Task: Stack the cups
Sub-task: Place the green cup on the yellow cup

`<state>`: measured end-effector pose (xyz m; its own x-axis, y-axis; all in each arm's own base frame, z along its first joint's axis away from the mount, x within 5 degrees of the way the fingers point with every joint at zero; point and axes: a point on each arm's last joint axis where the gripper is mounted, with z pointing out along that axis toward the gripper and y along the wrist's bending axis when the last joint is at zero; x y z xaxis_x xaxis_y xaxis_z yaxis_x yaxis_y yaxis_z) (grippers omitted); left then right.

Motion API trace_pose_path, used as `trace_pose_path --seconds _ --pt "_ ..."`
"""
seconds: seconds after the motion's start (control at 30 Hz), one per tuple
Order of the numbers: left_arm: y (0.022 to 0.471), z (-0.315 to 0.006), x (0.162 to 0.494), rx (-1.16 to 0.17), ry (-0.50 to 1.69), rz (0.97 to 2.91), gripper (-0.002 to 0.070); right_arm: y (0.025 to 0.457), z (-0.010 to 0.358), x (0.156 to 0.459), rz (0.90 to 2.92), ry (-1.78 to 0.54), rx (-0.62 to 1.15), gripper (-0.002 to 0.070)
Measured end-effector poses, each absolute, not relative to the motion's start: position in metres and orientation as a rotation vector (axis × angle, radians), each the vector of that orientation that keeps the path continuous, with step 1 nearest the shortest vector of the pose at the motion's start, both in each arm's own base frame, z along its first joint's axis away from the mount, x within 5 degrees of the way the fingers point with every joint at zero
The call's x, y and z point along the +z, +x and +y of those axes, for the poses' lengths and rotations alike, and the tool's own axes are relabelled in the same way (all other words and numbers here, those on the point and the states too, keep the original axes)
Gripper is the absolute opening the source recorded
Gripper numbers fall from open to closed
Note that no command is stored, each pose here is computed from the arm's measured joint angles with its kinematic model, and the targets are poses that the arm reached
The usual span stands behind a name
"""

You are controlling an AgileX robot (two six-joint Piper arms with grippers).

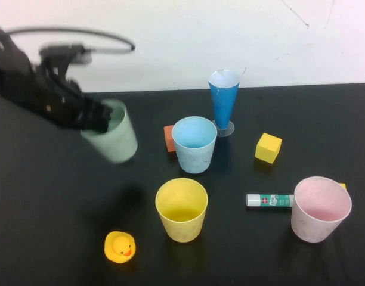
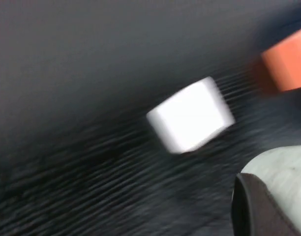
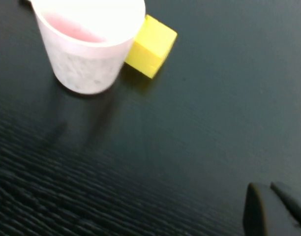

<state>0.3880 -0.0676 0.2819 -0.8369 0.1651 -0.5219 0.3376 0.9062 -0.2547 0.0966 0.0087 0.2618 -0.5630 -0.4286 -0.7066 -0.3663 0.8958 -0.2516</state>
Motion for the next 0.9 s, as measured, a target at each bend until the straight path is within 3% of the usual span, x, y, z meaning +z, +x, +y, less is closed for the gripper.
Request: trace_pose_path --seconds 0.1,0.27,0.5,0.9 --pt "0.363 -0.087 0.326 -0.473 0.505 2.459 0.0047 0.097 0.01 0.262 2.222 -0.554 -0.071 -0.0003" --pt "0.313 -0.138 0.364 -0.49 0.816 2.35 0.0046 0.097 0.011 0.262 2.22 -0.546 -0.054 -0.0003" --pt "0.291 -0.174 0.354 -0.326 0.981 2.416 0.0044 0.097 0.011 0.262 2.219 -0.543 -0.049 -0.0003" --pt "0.304 -0.183 0.322 -0.324 0.995 2.545 0.0043 0.097 0.012 0.263 2.216 -0.544 -0.043 -0.0003"
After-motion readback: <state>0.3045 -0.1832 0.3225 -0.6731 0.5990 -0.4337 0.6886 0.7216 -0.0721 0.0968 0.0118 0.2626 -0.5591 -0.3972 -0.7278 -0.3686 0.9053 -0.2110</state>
